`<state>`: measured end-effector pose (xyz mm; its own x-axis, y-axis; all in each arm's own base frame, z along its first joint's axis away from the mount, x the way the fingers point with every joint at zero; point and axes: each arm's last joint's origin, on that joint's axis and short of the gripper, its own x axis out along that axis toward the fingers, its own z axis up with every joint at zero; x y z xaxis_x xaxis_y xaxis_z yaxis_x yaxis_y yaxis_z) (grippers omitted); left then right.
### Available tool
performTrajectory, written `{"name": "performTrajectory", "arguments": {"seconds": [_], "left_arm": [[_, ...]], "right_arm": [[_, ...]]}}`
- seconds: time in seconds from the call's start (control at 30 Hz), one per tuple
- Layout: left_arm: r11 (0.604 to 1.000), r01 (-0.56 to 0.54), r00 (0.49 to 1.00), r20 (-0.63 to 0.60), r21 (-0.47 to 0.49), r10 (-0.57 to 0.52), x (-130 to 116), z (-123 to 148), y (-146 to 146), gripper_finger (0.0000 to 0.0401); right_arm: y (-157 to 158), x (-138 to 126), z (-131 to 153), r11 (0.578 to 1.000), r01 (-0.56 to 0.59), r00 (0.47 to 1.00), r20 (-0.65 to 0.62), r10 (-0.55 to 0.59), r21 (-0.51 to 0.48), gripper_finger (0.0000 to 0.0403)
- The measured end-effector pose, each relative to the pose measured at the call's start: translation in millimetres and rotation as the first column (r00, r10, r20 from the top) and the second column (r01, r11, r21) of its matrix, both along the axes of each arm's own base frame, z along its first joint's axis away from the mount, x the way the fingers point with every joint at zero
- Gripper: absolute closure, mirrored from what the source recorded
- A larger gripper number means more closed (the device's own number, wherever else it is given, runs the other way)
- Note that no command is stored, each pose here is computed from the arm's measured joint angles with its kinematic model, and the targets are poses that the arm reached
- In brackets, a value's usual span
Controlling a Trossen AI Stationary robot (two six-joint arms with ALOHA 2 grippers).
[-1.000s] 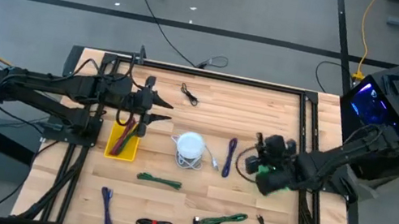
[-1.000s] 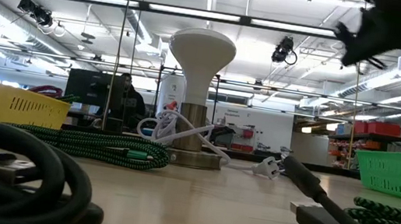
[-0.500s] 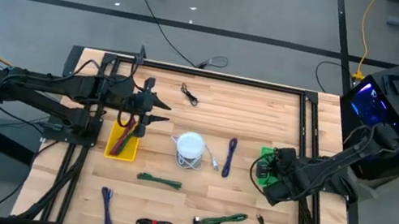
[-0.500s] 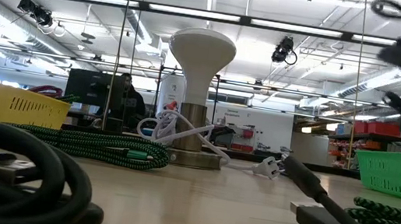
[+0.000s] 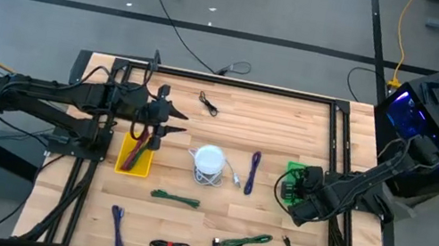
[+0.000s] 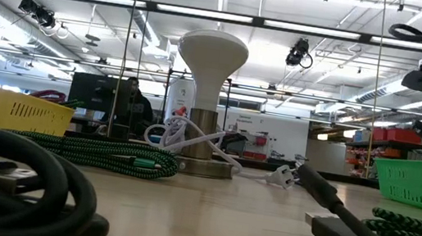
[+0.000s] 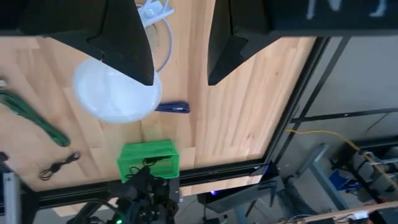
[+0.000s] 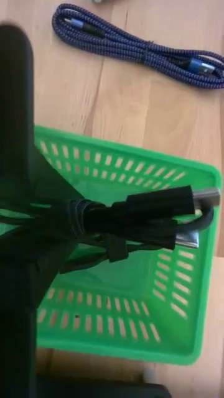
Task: Pick & Place USB Port
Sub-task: Put the black charger cable into the green bin
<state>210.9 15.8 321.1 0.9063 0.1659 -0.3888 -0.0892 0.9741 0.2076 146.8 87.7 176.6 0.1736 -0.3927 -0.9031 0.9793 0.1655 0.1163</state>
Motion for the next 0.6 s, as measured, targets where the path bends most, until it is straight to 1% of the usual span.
{"name": "performTrajectory", "arguments": {"seconds": [0.23, 0.37, 0.47, 0.53, 0.6], "left_arm": [[0.999, -0.035, 0.999, -0.002, 0.015, 0.035, 0.0, -0.2, 1.1, 0.0245], [0.997, -0.071, 0.997, -0.002, 0.032, 0.071, -0.3, -0.1, 2.2, 0.0245], [0.983, -0.142, 0.989, -0.015, 0.118, 0.145, -1.2, -0.4, 5.0, 0.0245], [0.954, -0.224, 0.972, -0.025, 0.2, 0.234, -2.6, -0.5, 8.0, 0.0245], [0.916, -0.28, 0.951, -0.047, 0.289, 0.305, -4.5, -1.4, 10.6, 0.0247]], "right_arm": [[-2.4, -2.1, 0.7, 0.999, -0.019, 1.0, -0.019, 0.018, -0.045, 0.0242], [-4.2, -4.1, 1.2, 0.997, -0.022, 0.999, -0.036, 0.019, -0.072, 0.0203], [-6.1, -3.2, 2.6, 0.99, -0.03, 1.0, 0.003, 0.03, -0.139, 0.0189], [-7.5, -2.5, 5.5, 0.979, -0.052, 0.998, 0.029, 0.058, -0.196, 0.0186], [-8.6, -1.1, 10.1, 0.969, -0.062, 0.995, 0.066, 0.08, -0.24, 0.0185]]}}
